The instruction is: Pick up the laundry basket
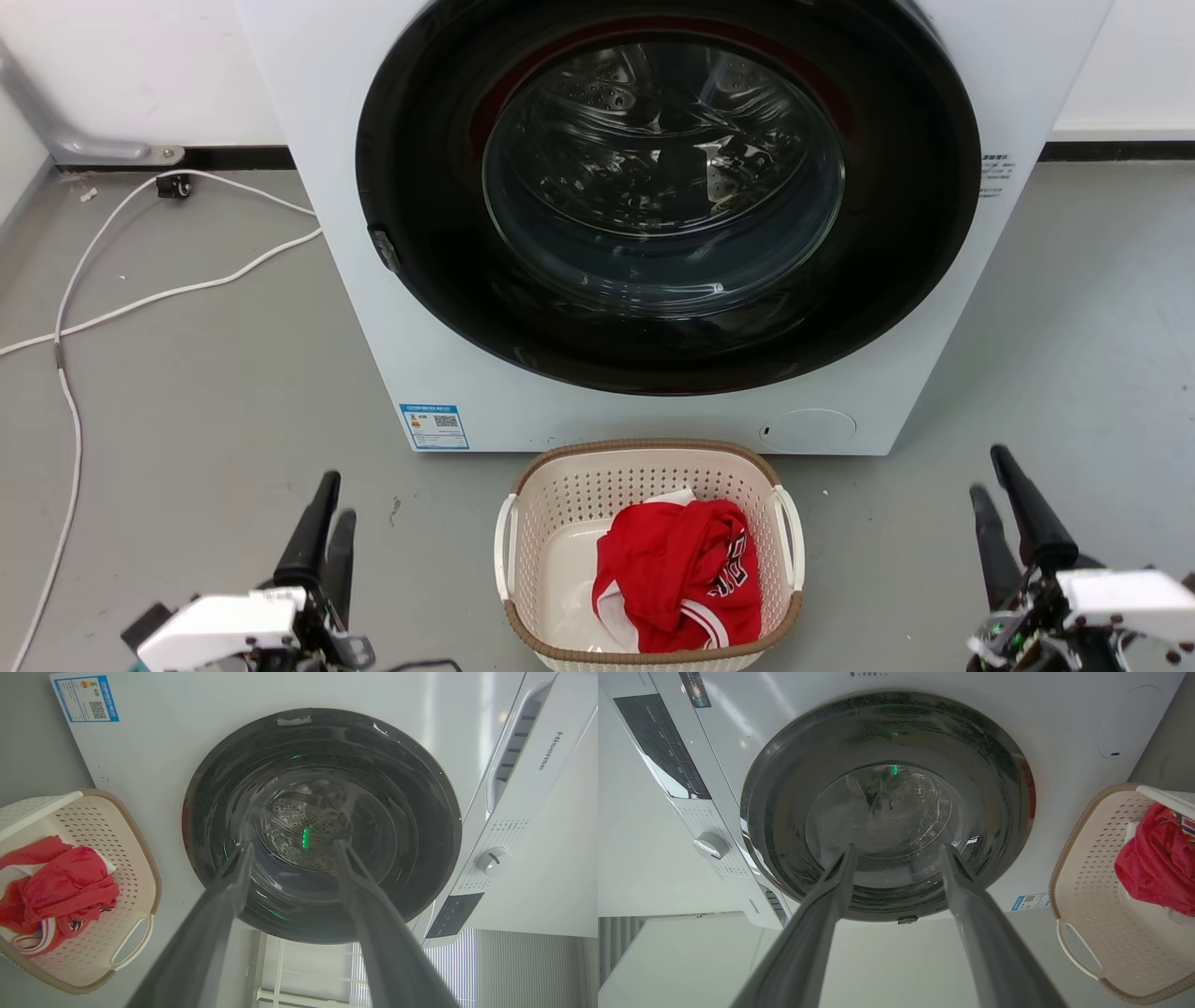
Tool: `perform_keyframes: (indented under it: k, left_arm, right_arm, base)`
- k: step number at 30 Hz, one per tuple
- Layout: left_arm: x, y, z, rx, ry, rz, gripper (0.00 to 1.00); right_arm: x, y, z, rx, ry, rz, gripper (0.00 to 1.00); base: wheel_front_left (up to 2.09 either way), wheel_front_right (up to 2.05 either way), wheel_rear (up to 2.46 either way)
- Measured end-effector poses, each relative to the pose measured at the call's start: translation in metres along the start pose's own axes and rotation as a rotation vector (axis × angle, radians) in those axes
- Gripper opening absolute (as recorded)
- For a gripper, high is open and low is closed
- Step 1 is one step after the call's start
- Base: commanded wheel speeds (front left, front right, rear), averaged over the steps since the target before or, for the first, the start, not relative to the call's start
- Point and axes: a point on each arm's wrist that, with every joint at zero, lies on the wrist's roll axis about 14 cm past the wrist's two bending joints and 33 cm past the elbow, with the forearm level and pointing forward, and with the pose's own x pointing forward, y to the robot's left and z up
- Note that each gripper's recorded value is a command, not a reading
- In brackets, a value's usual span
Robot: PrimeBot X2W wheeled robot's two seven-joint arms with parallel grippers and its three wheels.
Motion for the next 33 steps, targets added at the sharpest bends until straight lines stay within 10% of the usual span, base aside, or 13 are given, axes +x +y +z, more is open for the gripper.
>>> perform_keyframes:
  k: [18,33]
  left_arm:
    - [-0.008,0.009,0.003,0.030,-0.055,0.024,1.00]
    - [-0.011,-0.005,0.038,0.296,-0.174,0.004,1.00]
  right_arm:
    - [-0.009,-0.010,0.021,-0.155,-0.094,-0.037,1.00]
    - [-0.009,0.023,0.023,-0.544,-0.124,0.044,1.00]
  base:
    - [0.00,0.00,0.00]
    - [0.00,0.00,0.00]
